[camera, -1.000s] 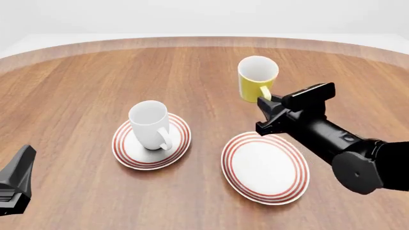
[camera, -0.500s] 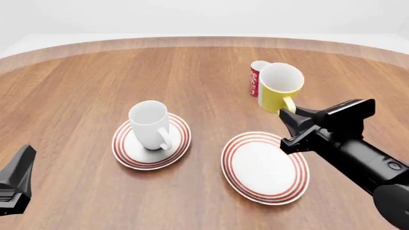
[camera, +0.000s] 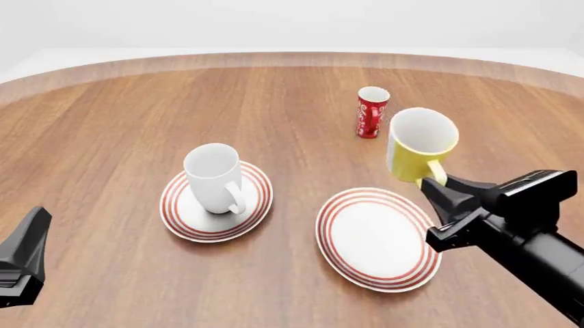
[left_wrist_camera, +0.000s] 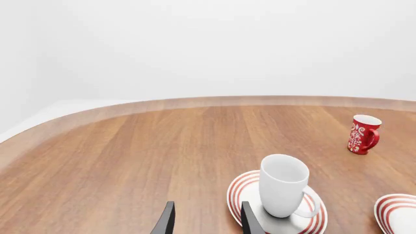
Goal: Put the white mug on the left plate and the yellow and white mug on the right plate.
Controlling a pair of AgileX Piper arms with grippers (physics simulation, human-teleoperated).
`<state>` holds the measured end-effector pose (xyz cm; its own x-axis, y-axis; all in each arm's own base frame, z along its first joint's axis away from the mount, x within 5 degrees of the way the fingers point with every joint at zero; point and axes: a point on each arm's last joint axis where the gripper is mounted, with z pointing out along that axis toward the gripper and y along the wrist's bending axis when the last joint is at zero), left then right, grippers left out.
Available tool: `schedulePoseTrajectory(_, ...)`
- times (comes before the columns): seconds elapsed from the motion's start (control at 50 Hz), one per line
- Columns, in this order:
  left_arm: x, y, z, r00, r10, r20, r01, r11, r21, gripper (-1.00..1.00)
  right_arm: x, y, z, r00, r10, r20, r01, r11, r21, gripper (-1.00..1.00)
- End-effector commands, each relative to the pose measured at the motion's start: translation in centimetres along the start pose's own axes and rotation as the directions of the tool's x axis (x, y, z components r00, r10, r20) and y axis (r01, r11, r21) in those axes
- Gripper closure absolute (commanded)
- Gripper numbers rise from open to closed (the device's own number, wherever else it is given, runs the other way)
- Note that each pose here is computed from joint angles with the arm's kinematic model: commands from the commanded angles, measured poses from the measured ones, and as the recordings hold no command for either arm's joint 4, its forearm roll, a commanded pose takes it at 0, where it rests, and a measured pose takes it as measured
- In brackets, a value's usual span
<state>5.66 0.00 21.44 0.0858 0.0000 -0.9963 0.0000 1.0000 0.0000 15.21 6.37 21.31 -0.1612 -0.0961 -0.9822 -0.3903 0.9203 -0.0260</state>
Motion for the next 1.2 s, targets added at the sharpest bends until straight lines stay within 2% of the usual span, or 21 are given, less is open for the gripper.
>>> schedulePoseTrajectory(0.02,0.0,0.0,0.0,1.0,0.0,0.0,0.0,1.0,0.0,-1.0,0.1,0.2,-1.5,1.0,-0.006,-0.007,0.006,1.0,-0.013,1.0)
schedulePoseTrajectory(0.32,0.0,0.0,0.0,1.0,0.0,0.0,0.0,1.0,0.0,-1.0,1.1,0.4,-2.7,0.999,-0.004,-0.034,0.003,1.0,-0.028,1.0)
schedulePoseTrajectory(0.62,0.0,0.0,0.0,1.0,0.0,0.0,0.0,1.0,0.0,-1.0,2.1,0.4,-5.5,0.999,0.006,-0.05,-0.008,0.999,-0.033,1.0)
schedulePoseTrajectory(1.2,0.0,0.0,0.0,1.0,0.0,0.0,0.0,1.0,0.0,-1.0,4.4,1.3,-3.9,0.99,0.022,-0.143,-0.035,0.995,-0.091,1.0)
